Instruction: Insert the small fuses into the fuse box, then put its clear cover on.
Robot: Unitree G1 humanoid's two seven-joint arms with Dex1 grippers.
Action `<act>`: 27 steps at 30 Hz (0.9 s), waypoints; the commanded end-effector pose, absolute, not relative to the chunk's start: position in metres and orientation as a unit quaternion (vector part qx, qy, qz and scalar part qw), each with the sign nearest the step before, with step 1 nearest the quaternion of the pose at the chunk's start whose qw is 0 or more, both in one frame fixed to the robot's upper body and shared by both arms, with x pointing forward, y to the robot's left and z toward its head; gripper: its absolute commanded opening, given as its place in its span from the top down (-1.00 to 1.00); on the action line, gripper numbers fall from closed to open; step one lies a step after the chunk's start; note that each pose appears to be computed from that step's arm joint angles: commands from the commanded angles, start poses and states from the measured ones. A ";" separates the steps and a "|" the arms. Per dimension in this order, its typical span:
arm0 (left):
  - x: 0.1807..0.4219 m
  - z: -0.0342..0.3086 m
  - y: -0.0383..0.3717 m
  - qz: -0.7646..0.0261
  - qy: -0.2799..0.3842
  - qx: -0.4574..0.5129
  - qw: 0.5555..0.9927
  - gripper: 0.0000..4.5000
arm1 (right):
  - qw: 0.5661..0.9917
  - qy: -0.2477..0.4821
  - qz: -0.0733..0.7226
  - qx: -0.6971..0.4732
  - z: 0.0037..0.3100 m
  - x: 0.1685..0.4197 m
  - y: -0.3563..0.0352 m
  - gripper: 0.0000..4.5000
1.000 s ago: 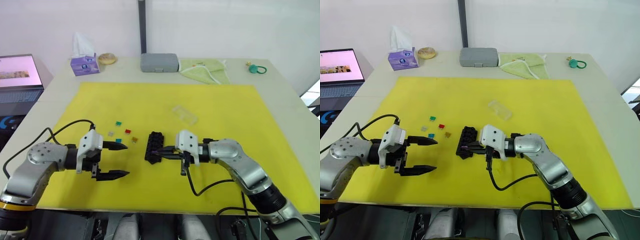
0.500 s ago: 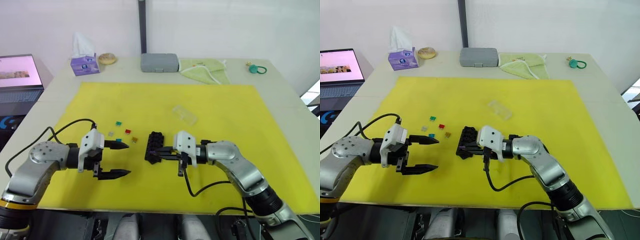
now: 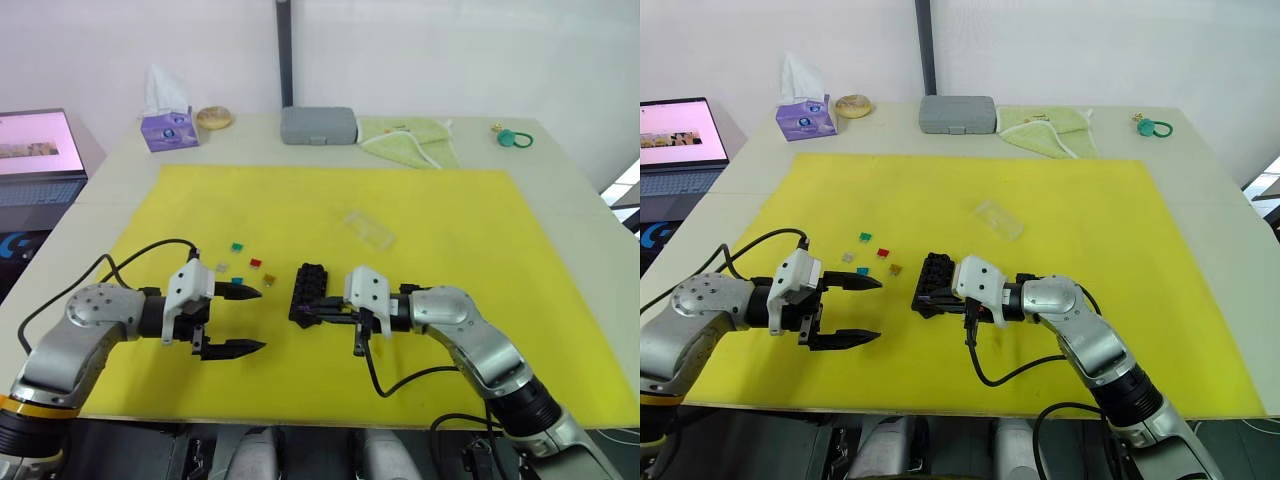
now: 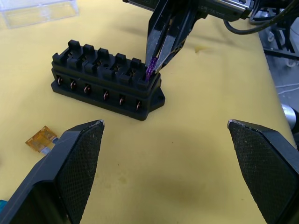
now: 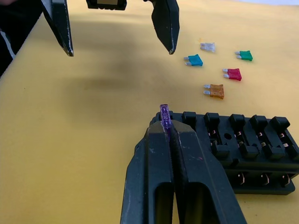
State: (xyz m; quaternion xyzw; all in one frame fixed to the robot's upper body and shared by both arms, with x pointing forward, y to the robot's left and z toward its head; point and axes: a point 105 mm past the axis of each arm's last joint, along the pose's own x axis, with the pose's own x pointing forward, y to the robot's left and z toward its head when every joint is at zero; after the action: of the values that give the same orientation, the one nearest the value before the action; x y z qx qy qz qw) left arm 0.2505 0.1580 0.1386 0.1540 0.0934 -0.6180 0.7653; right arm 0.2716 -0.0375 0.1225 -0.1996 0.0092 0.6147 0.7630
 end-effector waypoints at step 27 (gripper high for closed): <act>0.254 0.144 0.157 -0.615 0.085 0.162 0.767 -1.00 | 0.767 -0.019 0.607 -0.209 0.136 0.273 -0.047 -0.05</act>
State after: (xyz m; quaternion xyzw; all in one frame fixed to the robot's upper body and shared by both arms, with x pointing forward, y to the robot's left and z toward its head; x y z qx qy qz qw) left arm 0.2539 0.1590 0.1376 0.1555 0.0953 -0.6116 0.7699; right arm 0.2746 -0.0459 0.1217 -0.2071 0.0115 0.6081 0.7663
